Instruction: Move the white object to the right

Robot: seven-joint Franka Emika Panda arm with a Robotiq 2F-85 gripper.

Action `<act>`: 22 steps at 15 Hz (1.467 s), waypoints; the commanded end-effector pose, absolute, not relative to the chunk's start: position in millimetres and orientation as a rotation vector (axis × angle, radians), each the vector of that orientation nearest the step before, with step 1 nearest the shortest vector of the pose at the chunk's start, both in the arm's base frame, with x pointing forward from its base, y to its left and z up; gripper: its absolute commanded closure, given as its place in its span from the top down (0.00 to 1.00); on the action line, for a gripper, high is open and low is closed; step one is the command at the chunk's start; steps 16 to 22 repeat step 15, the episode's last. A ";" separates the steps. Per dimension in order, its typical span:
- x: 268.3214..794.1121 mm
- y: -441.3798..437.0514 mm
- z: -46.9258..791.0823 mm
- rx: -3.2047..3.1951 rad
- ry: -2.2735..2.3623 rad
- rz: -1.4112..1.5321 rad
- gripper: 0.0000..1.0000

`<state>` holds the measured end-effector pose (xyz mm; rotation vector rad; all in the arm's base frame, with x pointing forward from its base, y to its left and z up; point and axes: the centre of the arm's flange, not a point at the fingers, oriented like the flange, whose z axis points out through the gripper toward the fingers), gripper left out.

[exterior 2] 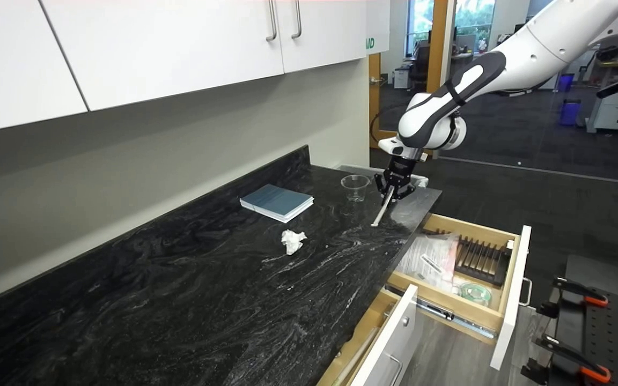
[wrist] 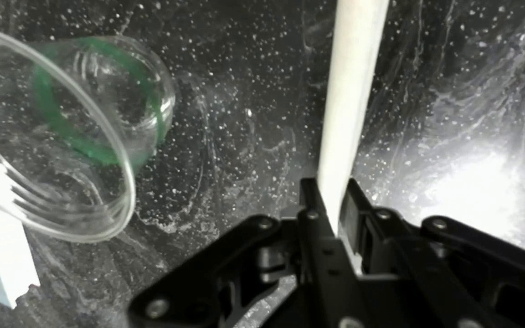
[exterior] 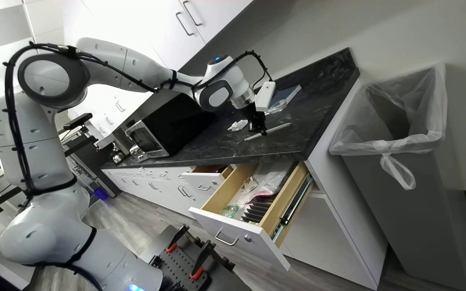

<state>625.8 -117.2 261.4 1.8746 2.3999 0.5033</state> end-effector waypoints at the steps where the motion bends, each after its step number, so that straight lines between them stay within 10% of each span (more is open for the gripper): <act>1: 619.9 -95.0 279.5 1.827 2.425 0.425 0.48; 8: 601.7 -20.4 337.5 1.809 2.344 0.322 0.99; 22: 591.3 20.0 398.9 2.124 2.028 0.247 1.00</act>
